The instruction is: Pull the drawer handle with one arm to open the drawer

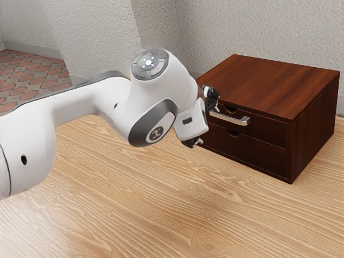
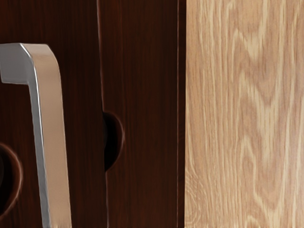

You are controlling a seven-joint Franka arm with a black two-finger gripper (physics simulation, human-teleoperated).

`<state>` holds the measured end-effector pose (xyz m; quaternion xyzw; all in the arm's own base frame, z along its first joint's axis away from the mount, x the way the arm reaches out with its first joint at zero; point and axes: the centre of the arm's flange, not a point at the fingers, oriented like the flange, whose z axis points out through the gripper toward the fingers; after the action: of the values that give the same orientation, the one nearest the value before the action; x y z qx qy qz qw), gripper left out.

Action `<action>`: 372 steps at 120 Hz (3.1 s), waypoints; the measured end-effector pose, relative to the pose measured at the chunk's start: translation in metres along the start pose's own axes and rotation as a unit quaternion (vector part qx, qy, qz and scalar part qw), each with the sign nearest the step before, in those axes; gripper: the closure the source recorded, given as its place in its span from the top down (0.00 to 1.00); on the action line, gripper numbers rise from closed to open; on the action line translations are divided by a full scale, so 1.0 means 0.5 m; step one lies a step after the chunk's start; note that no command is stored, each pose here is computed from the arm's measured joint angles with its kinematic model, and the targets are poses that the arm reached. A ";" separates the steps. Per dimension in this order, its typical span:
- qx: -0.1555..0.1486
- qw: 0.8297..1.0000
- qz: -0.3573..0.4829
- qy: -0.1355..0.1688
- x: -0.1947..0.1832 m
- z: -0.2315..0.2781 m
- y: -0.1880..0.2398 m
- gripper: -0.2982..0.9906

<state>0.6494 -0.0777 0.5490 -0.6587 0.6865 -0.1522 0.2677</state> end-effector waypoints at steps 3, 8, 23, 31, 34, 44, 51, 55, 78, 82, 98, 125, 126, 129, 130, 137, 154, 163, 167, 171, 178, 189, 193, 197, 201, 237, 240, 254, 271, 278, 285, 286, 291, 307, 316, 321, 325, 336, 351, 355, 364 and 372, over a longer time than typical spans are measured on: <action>0.001 1.000 0.000 -0.001 0.001 0.005 -0.003 0.77; 0.003 1.000 0.001 -0.003 0.005 0.010 -0.008 0.77; 0.005 1.000 0.002 -0.006 0.006 0.026 -0.013 0.77; 0.005 1.000 0.001 -0.007 0.003 0.034 -0.012 0.77; 0.006 1.000 0.001 -0.007 0.004 0.036 -0.012 0.77; 0.010 1.000 -0.002 -0.002 0.006 0.040 -0.013 0.77; 0.014 1.000 -0.007 0.003 0.007 0.039 -0.014 0.77; 0.015 1.000 -0.012 0.010 0.007 0.039 -0.014 0.77; 0.014 1.000 -0.015 0.022 0.018 0.065 -0.008 0.77; 0.015 1.000 -0.014 0.023 0.018 0.068 -0.008 0.77; 0.019 0.999 -0.017 0.020 -0.001 0.079 -0.009 0.77; 0.020 1.000 -0.010 0.016 -0.001 0.106 -0.005 0.77; 0.020 1.000 -0.010 0.016 -0.001 0.106 -0.005 0.77; 0.021 1.000 -0.009 0.016 0.000 0.106 -0.006 0.77; 0.021 1.000 -0.009 0.016 0.000 0.106 -0.006 0.77; 0.020 1.000 -0.007 0.016 0.003 0.112 -0.004 0.77; 0.018 1.000 -0.003 0.021 0.016 0.114 0.002 0.78; 0.017 1.000 -0.001 0.022 0.020 0.115 0.006 0.78; 0.015 1.000 -0.001 0.023 0.021 0.115 0.010 0.79; 0.015 1.000 0.000 0.025 0.023 0.111 0.013 0.78; 0.016 1.000 0.006 0.025 0.027 0.105 0.016 0.77; 0.016 0.999 0.010 0.026 0.021 0.087 0.022 0.73; 0.016 0.999 0.011 0.026 0.020 0.084 0.025 0.72; 0.015 0.999 0.010 0.026 0.015 0.080 0.028 0.72; 0.014 1.000 0.009 0.027 0.009 0.076 0.032 0.72; 0.004 0.999 0.006 0.038 -0.011 0.045 0.071 0.75; 0.004 0.999 0.006 0.038 -0.012 0.042 0.074 0.75; 0.000 0.999 0.008 0.042 -0.017 0.034 0.088 0.76; -0.004 0.999 0.006 0.047 -0.023 0.026 0.105 0.77; -0.005 0.999 0.008 0.048 -0.025 0.023 0.112 0.77; -0.006 0.999 0.009 0.049 -0.027 0.019 0.118 0.77; -0.007 0.999 0.009 0.049 -0.027 0.019 0.119 0.77; -0.008 0.999 0.008 0.051 -0.029 0.015 0.125 0.77; -0.010 0.998 0.006 0.059 -0.036 -0.001 0.143 0.77; -0.010 0.998 0.005 0.063 -0.040 -0.011 0.152 0.76; -0.010 0.998 0.004 0.065 -0.043 -0.016 0.157 0.75; -0.010 0.998 0.005 0.066 -0.047 -0.021 0.161 0.75; -0.011 0.998 0.004 0.065 -0.062 -0.028 0.173 0.76; -0.015 0.998 0.004 0.067 -0.069 -0.034 0.188 0.77; -0.016 0.998 0.004 0.069 -0.068 -0.037 0.192 0.76; -0.019 0.997 0.008 0.071 -0.063 -0.042 0.197 0.77; -0.025 0.997 0.009 0.071 -0.062 -0.046 0.200 0.77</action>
<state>0.5536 -0.0417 0.5169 -0.6462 0.7135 -0.1790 0.2031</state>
